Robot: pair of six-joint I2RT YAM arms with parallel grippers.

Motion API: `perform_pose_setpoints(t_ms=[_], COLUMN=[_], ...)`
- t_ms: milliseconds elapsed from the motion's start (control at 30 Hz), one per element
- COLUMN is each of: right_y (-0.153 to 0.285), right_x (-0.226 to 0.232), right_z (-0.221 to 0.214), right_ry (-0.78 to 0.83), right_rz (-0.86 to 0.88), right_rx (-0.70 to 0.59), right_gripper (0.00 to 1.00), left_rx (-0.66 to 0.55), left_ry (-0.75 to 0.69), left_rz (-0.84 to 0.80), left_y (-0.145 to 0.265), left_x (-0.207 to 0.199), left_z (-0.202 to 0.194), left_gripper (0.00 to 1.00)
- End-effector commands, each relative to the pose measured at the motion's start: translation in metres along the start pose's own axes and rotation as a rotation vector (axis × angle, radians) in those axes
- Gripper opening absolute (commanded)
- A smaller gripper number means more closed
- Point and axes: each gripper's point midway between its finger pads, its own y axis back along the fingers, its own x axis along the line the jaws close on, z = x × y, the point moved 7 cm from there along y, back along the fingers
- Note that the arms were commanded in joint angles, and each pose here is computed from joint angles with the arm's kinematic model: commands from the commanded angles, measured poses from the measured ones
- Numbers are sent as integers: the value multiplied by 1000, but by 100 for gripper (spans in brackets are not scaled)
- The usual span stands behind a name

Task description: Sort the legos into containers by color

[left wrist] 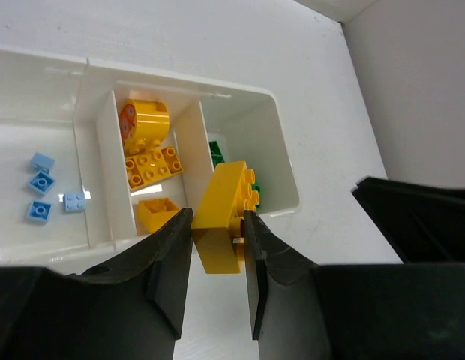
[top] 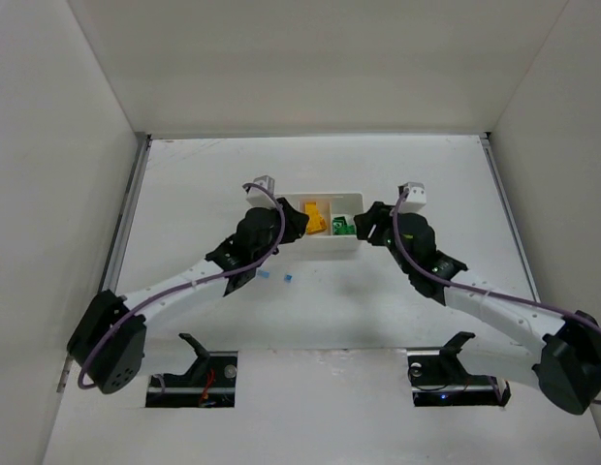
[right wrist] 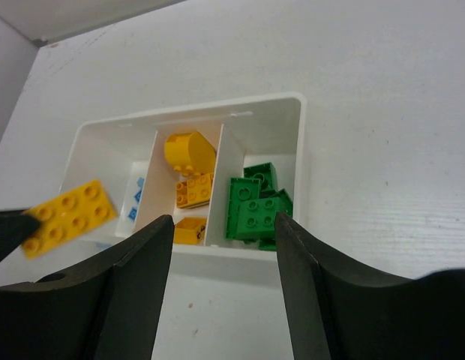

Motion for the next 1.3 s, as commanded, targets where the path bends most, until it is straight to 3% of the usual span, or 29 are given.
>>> perform_pose_setpoints(t_ms=[0,233,400,500,633,700,800,867,933,1267], right_y=[10,21,20,20,20,21,19,15,9,-13], right_x=[7,19,34,51,80,94,112,120,126,131], right_z=[2,-8,-23,-36,-61,-78,-106,-121,-137,-180], right_ry=[-35,-14,20,36,65,80,114,141,180,292], right_rz=[47,107,145,189,243,265,281,272,261,196], right_rx=[-40,-16,29,66,139,188,251,272,300,409], right_gripper=[62,62,59,50,31,28,33,45,51,48], left_rx=[-60,-23,-18,-42,-84,-108,-126,-117,-107,-27], left_ry=[-42,-101,-117,-120,-134,-132,-120,-116,-96,-9], left_rz=[-33,10,27,35,70,102,161,209,260,402], left_y=[-23,-61,-68,-57,-28,-8,21,38,51,57], left_x=[-13,-11,-10,-7,6,18,39,56,72,126], left_z=[21,19,20,27,35,35,28,18,8,-26], left_gripper=[16,23,46,54,53,51,47,47,47,45])
